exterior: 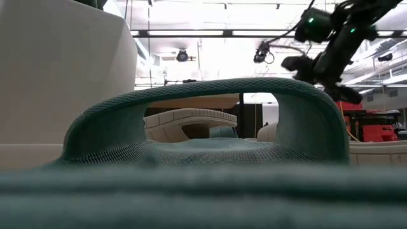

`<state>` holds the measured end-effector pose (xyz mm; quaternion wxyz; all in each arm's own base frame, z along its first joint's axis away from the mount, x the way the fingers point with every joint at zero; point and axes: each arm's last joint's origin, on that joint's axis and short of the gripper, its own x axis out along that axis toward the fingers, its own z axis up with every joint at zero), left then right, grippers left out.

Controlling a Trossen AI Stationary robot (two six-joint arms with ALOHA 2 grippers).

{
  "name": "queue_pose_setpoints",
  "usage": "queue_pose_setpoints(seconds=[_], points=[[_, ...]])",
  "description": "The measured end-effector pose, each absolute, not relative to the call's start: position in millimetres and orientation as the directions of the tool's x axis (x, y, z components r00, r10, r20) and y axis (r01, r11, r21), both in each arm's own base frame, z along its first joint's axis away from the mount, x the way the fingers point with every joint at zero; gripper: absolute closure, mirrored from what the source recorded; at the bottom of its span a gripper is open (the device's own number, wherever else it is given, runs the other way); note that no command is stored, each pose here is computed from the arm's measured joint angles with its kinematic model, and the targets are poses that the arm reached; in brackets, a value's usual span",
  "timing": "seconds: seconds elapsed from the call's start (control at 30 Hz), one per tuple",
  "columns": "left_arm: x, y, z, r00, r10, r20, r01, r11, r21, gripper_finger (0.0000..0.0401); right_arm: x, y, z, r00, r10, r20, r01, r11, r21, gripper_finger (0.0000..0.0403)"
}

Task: Pick and place slides into the shelf
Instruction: Put the top green slipper on the shelf

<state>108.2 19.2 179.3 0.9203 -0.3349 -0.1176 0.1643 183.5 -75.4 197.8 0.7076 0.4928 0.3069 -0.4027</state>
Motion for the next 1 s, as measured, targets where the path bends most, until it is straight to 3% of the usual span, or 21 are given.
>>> queue_pose_setpoints(seconds=[0.13, 0.53, 0.8, 1.0], points=[[108.2, 19.2, 178.8, 0.919, 0.381, 0.102, -0.228, 0.723, -0.652, 0.035, 191.2, -84.0, 187.2, 0.491, -0.212, -0.845, 0.867, 0.216, 0.449, 0.0174], [108.3, 19.2, 177.8, 0.92, 0.381, 0.091, -0.235, 0.722, -0.651, 0.0324, 201.2, -86.8, 164.8, 0.433, -0.121, -0.893, 0.887, 0.234, 0.398, 0.0066], [108.3, 19.2, 177.8, 0.92, 0.381, 0.091, -0.231, 0.715, -0.659, 0.0313, 218.2, -91.8, 153.5, 0.551, -0.083, -0.831, 0.82, 0.237, 0.52, 0.0069], [108.3, 19.1, 177.7, 0.92, 0.38, 0.091, -0.23, 0.716, -0.66, 0.0311, 214.8, -90.4, 137.8, 0.541, -0.075, -0.837, 0.829, 0.215, 0.517, 0.007]])
